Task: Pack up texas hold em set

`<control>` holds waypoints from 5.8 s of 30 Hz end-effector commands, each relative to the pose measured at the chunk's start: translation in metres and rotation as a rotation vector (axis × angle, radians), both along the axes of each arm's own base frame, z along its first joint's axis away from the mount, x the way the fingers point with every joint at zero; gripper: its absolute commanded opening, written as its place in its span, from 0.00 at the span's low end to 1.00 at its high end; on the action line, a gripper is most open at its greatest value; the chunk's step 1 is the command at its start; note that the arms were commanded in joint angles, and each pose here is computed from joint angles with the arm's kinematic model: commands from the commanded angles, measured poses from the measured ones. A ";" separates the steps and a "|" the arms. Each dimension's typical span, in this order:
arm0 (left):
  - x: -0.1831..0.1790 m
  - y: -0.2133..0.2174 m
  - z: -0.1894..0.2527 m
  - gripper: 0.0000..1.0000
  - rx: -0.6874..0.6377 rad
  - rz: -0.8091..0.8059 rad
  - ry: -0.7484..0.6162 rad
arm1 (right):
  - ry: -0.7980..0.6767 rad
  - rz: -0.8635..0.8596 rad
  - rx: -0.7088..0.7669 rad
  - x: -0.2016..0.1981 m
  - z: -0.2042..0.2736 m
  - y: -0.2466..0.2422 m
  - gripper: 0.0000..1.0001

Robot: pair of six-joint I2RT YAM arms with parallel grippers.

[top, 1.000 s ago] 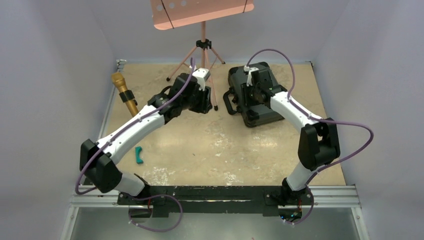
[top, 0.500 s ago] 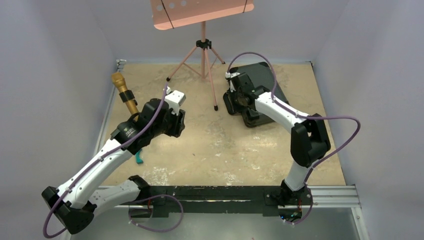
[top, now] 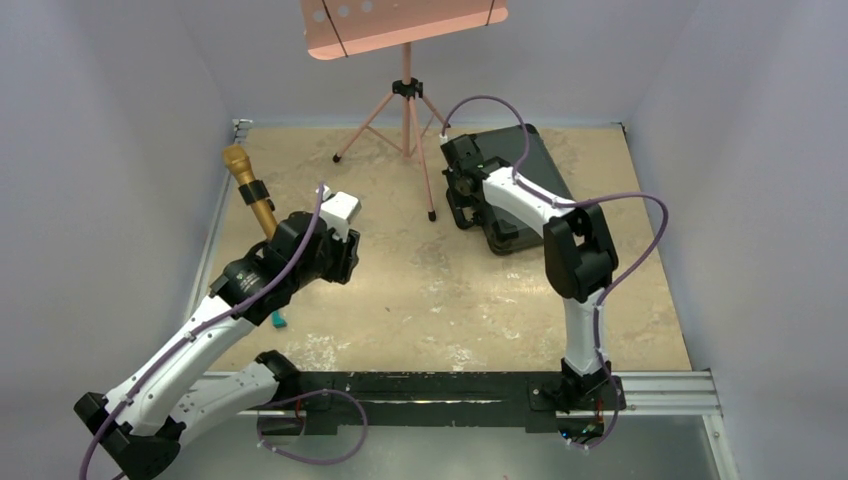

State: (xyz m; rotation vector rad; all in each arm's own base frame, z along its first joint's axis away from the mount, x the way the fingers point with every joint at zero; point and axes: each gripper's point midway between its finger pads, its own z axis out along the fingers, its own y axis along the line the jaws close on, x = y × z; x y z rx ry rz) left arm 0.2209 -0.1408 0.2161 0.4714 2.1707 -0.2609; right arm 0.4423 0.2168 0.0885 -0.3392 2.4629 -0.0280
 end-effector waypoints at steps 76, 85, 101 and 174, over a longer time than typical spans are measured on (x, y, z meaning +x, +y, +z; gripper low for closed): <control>0.001 0.001 0.011 0.49 -0.034 0.000 -0.050 | 0.046 -0.058 -0.076 0.039 -0.035 -0.016 0.00; 0.000 0.001 0.011 0.49 -0.036 -0.001 -0.052 | 0.061 -0.109 -0.144 0.036 -0.044 -0.030 0.00; -0.001 0.000 0.012 0.49 -0.043 -0.004 -0.051 | 0.129 -0.138 -0.242 0.024 -0.067 -0.046 0.00; -0.008 0.003 0.024 0.49 -0.088 -0.009 -0.091 | 0.073 -0.124 -0.078 0.022 0.003 -0.017 0.00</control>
